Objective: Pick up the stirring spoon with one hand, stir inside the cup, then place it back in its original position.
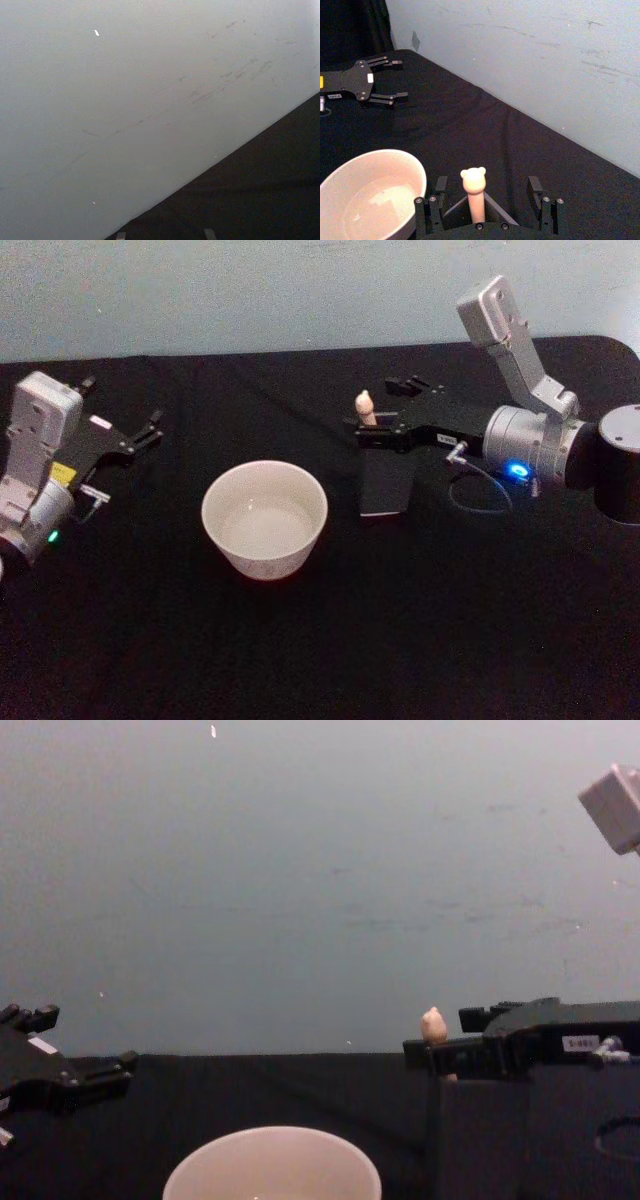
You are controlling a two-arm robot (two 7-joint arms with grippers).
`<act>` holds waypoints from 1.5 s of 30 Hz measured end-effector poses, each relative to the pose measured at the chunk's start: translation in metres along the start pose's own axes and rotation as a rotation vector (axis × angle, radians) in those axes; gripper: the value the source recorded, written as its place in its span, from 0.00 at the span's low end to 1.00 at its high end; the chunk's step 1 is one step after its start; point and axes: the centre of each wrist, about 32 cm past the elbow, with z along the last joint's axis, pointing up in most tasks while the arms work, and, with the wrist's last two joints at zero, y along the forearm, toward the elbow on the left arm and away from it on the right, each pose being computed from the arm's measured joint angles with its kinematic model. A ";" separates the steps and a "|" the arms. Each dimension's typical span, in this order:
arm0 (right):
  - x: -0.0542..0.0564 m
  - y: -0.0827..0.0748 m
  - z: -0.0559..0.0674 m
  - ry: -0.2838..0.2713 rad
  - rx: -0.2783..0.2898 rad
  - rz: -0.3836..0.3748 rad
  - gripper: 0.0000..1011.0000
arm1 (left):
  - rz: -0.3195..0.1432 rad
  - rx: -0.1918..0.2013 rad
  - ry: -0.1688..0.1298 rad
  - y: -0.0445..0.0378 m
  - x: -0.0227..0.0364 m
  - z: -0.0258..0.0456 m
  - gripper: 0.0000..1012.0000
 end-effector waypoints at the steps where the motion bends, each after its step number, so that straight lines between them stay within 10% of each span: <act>1: 0.000 0.000 0.000 0.000 0.000 0.000 0.99 | 0.000 0.000 0.000 0.0000 0.0000 0.0000 0.99; 14: 0.000 0.000 -0.001 0.001 0.000 -0.001 0.97 | 0.000 0.000 0.000 0.0000 0.0000 0.0000 0.99; 37: 0.000 -0.001 0.000 0.001 0.001 -0.001 0.27 | 0.000 0.000 0.000 0.0000 0.0000 0.0000 0.99; 45: 0.000 -0.001 0.000 0.001 0.001 -0.001 0.21 | 0.000 0.000 0.000 0.0000 0.0000 0.0000 0.99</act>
